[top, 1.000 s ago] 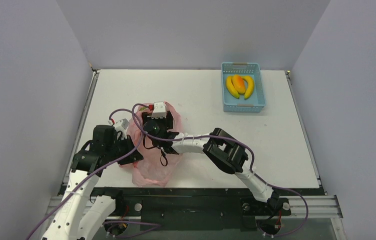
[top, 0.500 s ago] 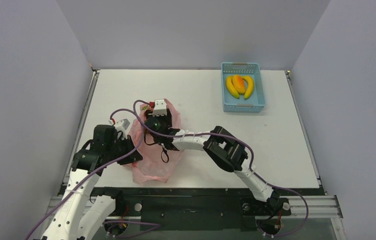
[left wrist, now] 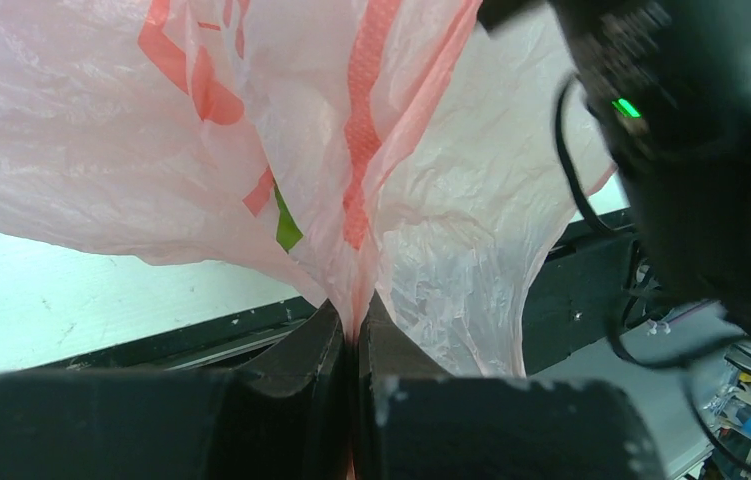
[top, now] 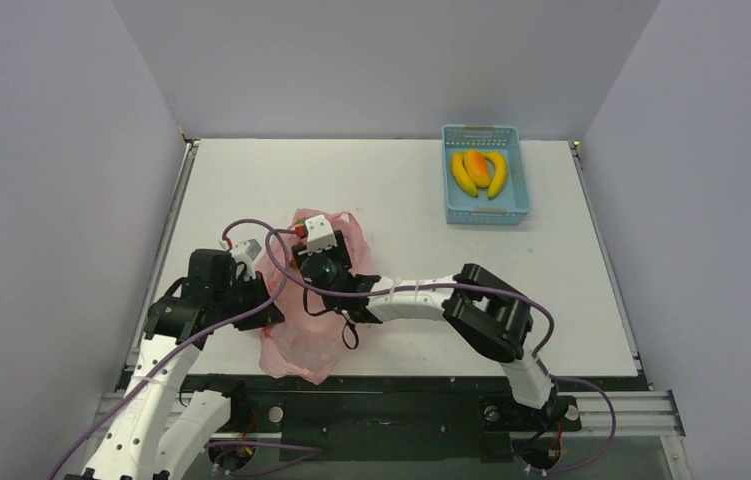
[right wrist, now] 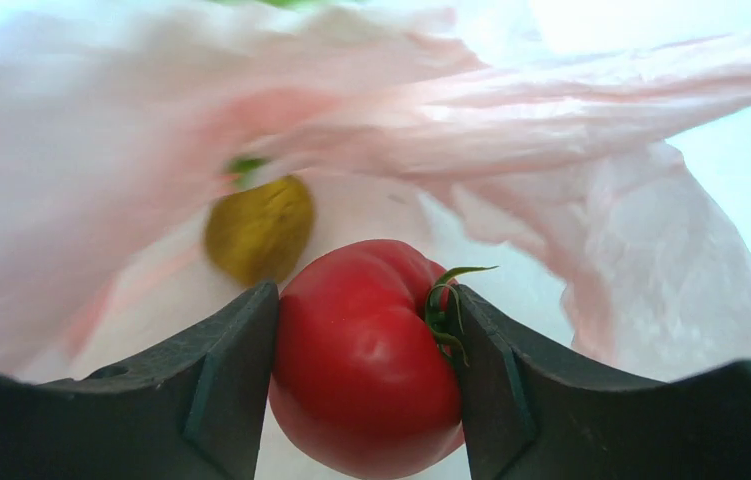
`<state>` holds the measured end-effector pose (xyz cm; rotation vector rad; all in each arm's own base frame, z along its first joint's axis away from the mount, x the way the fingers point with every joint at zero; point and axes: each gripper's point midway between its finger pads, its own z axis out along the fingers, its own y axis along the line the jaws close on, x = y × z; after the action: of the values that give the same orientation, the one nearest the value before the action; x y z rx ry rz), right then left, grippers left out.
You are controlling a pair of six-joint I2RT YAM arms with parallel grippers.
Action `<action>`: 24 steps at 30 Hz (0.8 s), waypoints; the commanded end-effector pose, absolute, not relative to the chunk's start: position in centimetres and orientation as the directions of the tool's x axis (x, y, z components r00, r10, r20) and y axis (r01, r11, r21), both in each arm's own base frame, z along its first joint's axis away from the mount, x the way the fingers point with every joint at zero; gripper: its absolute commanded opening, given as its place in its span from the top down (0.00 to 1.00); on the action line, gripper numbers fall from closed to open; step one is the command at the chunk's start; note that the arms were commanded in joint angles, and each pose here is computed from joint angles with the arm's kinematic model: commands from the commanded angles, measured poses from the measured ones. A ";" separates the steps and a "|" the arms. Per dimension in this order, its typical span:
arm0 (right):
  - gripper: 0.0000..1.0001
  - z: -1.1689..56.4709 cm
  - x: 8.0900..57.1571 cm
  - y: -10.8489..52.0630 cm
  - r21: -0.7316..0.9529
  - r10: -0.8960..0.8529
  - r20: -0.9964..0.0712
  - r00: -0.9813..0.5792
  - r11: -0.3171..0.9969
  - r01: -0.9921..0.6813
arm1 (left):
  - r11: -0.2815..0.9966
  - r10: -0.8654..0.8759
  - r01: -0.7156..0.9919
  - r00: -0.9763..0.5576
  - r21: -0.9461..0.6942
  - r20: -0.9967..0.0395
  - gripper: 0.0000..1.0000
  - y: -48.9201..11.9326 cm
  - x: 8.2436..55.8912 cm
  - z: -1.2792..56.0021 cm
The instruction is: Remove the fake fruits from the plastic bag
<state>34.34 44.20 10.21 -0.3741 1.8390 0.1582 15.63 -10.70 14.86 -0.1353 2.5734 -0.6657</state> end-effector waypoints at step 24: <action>1.00 26.7 20.1 38.4 0.361 -0.009 -0.914 -0.405 0.434 -0.826 | 0.870 -0.197 0.065 -0.862 -0.489 -0.467 0.99 -11.0 16.5 16.2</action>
<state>18.98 41.08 22.70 -0.7721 1.8331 1.1547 15.67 -10.71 14.68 -0.1285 2.5838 -0.6631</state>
